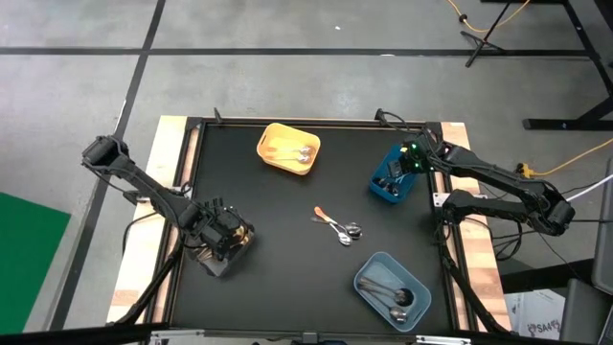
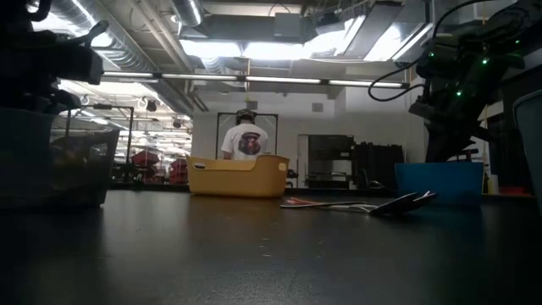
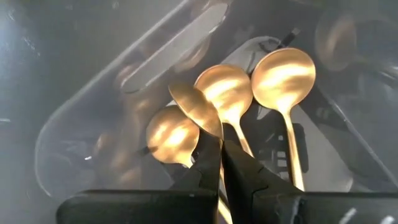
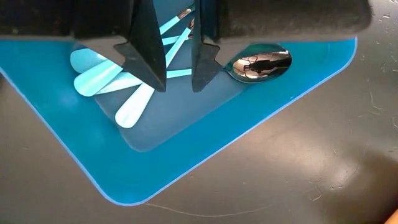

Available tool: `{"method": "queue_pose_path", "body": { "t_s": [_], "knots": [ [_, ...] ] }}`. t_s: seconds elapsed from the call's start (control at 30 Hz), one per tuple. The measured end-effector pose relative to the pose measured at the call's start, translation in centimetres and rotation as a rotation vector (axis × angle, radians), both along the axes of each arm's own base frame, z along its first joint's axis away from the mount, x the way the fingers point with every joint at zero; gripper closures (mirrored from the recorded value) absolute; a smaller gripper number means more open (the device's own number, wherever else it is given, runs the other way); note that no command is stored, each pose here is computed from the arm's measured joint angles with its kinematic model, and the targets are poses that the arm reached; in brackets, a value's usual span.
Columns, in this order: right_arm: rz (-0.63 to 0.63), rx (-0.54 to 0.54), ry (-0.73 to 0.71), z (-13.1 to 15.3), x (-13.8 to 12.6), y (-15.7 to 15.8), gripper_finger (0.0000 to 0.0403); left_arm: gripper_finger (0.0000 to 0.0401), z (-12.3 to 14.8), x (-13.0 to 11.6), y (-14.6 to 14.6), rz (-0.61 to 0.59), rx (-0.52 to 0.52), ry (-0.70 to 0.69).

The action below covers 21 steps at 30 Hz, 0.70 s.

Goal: Sort silverware by color (type)
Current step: Put the gold spoon into the black bin

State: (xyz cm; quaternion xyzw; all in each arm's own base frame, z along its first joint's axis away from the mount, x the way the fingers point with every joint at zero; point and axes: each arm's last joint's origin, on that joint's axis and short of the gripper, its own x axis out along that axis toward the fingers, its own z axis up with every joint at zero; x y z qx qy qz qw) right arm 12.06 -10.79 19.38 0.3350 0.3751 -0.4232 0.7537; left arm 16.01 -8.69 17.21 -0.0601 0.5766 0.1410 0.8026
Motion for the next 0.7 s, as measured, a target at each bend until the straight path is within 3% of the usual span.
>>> {"method": "queue_pose_path", "body": {
  "t_s": [0.33,0.7],
  "knots": [
    [0.0,0.0,0.0,0.0,0.0,0.0,0.0336,0.0394,-0.88,-0.55,0.08,0.02,-0.063,0.056],
    [0.0,0.0,0.0,0.0,0.0,0.0,0.0336,0.0343,-0.9,-0.56,0.1,0.04,-0.065,0.052]
  ]
}}
